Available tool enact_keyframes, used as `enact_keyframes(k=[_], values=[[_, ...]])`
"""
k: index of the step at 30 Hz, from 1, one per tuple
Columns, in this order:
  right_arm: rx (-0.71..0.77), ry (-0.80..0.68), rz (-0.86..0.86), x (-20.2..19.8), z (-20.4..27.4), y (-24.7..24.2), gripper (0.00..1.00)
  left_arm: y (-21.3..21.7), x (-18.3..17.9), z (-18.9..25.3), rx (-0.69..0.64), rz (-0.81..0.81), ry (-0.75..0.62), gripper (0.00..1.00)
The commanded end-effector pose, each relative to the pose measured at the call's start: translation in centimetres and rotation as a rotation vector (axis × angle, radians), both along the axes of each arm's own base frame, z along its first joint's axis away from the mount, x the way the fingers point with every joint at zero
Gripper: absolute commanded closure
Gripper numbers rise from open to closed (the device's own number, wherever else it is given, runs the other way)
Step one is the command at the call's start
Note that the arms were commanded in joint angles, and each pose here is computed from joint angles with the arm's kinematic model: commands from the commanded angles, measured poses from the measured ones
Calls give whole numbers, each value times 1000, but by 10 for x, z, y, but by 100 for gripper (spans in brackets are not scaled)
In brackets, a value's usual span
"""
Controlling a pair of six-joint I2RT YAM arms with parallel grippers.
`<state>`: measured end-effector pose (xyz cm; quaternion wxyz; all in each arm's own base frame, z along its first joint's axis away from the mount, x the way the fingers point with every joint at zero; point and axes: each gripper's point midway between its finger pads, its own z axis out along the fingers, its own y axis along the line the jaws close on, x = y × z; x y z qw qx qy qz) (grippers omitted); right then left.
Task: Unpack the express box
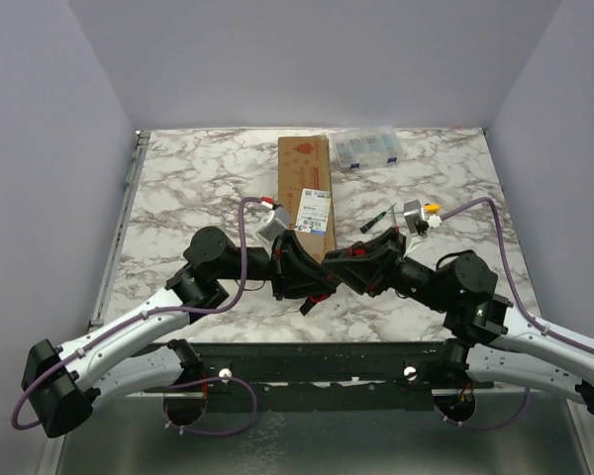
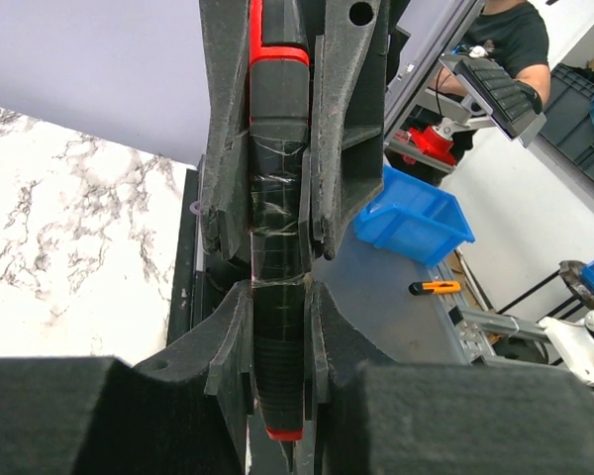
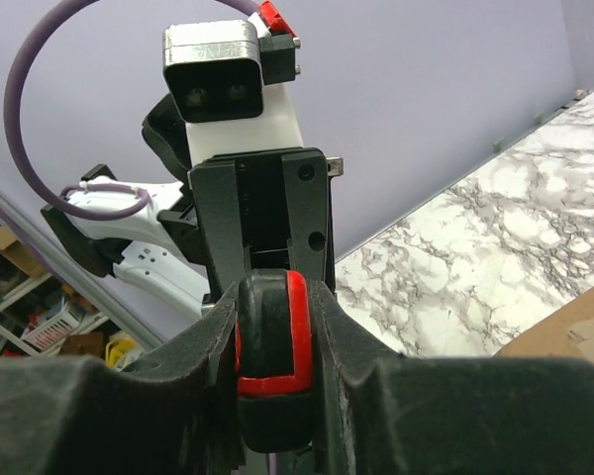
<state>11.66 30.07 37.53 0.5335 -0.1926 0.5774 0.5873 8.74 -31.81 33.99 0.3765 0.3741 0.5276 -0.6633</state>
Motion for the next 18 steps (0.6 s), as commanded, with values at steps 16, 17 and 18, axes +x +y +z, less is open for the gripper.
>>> enact_keyframes(k=[16, 17, 18], values=[[-523, 227, -1018, 159, -82, -128, 99, 73, 185, -110, 374, 742, 486, 16], [-544, 256, -1012, 173, -91, -132, 99, 82, 194, -122, 381, 778, 548, 16], [-562, 289, -1010, 185, -101, -137, 99, 88, 201, -134, 397, 807, 589, 16]])
